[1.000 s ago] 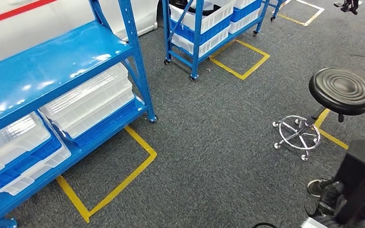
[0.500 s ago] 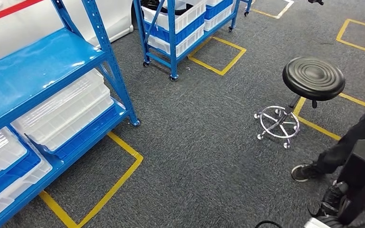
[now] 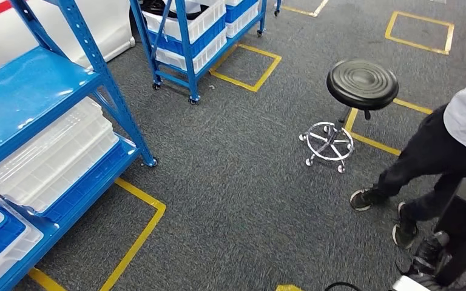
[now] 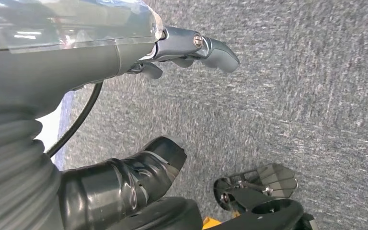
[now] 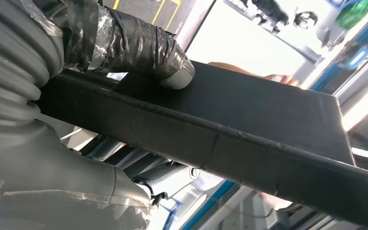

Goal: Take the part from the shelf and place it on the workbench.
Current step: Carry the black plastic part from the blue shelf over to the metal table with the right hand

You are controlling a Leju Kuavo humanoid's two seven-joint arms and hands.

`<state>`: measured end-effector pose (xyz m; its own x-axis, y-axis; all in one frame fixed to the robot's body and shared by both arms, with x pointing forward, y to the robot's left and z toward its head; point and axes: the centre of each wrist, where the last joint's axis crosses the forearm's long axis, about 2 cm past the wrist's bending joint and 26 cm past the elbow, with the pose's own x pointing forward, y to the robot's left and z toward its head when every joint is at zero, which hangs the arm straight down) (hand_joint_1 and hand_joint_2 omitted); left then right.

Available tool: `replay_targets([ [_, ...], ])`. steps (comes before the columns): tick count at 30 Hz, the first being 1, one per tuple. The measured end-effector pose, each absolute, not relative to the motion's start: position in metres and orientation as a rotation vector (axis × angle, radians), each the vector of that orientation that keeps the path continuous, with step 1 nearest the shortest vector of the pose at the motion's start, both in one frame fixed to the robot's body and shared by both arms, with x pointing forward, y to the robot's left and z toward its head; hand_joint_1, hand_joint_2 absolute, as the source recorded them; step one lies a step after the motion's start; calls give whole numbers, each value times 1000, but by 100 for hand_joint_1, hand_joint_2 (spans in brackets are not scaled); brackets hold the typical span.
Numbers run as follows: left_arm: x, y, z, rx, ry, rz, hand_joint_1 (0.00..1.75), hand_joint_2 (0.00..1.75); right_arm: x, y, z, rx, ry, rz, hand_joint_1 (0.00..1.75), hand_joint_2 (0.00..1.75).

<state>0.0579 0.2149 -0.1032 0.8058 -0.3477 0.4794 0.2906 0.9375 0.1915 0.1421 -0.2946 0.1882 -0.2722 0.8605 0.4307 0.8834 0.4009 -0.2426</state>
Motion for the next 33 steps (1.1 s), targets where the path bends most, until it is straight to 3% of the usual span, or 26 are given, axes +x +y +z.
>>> replay_targets([
  [33,58,217,-103,114,-538,-342,0,175,144,-298,189,-1500,-2161,-74,175,175],
])
